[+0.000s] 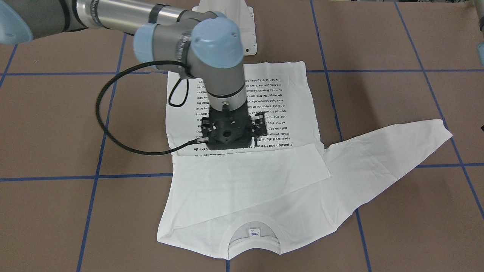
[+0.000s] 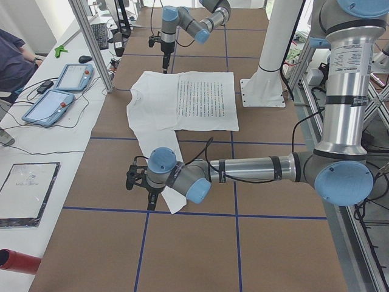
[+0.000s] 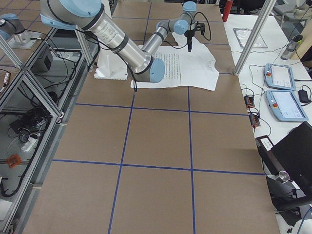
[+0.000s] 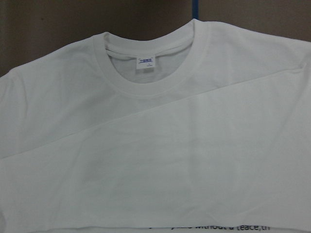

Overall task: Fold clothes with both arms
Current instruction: 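Release the sleeve and lift the right gripper back toward its side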

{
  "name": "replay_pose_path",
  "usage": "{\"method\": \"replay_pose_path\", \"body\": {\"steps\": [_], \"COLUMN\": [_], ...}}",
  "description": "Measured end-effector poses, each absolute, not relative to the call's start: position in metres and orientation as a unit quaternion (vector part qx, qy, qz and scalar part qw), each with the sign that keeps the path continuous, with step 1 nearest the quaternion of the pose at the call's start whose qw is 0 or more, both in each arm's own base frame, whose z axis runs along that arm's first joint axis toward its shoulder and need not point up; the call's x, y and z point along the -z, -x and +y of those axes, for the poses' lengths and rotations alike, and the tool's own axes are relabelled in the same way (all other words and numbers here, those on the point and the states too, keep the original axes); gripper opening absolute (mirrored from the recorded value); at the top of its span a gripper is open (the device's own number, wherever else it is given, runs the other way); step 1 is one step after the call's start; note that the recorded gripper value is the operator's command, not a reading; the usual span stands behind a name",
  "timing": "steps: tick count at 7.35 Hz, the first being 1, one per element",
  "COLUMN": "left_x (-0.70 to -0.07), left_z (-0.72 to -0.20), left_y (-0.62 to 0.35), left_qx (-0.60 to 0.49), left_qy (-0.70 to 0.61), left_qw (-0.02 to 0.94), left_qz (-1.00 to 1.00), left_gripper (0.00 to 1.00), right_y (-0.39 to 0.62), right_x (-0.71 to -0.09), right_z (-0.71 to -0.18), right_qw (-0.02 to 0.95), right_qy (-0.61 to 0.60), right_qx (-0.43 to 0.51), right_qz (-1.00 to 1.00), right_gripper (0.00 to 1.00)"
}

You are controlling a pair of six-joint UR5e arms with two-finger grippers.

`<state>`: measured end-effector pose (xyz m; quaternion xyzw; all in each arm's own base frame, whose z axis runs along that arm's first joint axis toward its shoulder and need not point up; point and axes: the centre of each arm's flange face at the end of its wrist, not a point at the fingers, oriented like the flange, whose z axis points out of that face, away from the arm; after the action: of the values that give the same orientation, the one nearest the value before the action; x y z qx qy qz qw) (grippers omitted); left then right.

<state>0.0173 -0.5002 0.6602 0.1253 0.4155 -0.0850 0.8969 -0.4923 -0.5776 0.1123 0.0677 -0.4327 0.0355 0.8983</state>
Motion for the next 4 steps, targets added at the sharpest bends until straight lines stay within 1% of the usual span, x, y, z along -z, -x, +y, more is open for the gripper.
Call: {"method": "replay_pose_path", "body": {"steps": [1,4], "left_x": [-0.671,-0.693], "left_z": [-0.480,-0.437], "left_y": [-0.037,-0.090], "left_qx": [0.122,0.212], "left_qy": [-0.114,-0.068], "left_qw": [0.892,0.879], "left_qz": [0.420,0.422], "left_gripper": [0.99,0.99], "right_y": [0.447,0.328], "right_x": [-0.159,-0.247], "right_z": [-0.582,-0.580], "right_qw": [0.906,0.921], "right_qy": [-0.065,-0.062], "right_qx": [-0.020,0.026], "right_qz": [-0.417,-0.383], "right_gripper": [1.00,1.00]}}
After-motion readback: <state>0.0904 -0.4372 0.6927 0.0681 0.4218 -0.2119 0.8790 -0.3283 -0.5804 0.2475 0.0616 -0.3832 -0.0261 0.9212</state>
